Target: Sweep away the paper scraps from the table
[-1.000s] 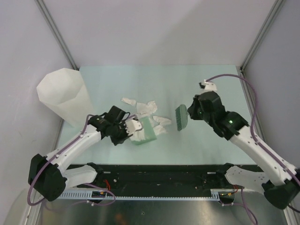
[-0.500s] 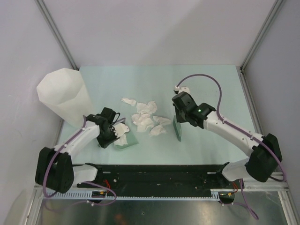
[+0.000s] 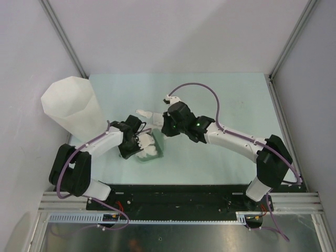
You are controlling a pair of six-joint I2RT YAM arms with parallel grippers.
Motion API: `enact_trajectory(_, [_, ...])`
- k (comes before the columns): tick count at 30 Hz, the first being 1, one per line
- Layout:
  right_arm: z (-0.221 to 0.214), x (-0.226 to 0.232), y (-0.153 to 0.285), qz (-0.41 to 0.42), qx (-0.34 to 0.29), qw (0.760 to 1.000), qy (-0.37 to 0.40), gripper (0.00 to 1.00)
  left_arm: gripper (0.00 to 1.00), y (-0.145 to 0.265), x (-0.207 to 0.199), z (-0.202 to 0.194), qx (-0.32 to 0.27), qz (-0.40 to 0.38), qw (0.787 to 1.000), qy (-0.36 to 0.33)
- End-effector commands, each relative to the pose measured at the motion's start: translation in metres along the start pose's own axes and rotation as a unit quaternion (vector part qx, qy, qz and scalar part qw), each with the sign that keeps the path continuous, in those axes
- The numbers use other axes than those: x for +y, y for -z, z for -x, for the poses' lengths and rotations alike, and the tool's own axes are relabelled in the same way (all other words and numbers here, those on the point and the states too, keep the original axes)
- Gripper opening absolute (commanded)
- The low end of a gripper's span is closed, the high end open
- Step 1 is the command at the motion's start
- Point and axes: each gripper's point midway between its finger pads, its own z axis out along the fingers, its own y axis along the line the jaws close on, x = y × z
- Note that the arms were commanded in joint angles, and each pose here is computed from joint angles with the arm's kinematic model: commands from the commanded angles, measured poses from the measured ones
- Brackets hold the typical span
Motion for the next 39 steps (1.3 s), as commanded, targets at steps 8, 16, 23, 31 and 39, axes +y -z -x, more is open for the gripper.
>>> enact_trajectory(8, [0.044, 0.044, 0.041, 0.055, -0.063, 0.996, -0.018, 0.0, 0.0, 0.019, -0.006, 0.05, -0.107, -0.038, 0.994, 0.008])
enact_trajectory(16, [0.091, -0.015, 0.15, -0.061, -0.183, 0.981, -0.02, 0.0, 0.0, 0.061, -0.005, 0.073, -0.21, -0.036, 0.977, 0.031])
enact_trajectory(23, [0.109, -0.055, 0.217, -0.11, -0.25, 0.961, -0.051, 0.0, 0.0, 0.118, 0.01, 0.09, -0.301, -0.011, 0.951, 0.074])
enact_trajectory(31, [0.095, -0.079, 0.22, -0.138, -0.234, 0.96, -0.062, 0.0, 0.0, 0.217, 0.058, 0.081, -0.381, 0.112, 0.902, 0.169])
enact_trajectory(39, [0.082, -0.077, 0.205, -0.13, -0.206, 0.968, -0.053, 0.0, 0.0, 0.303, 0.117, 0.039, -0.389, 0.234, 0.854, 0.254])
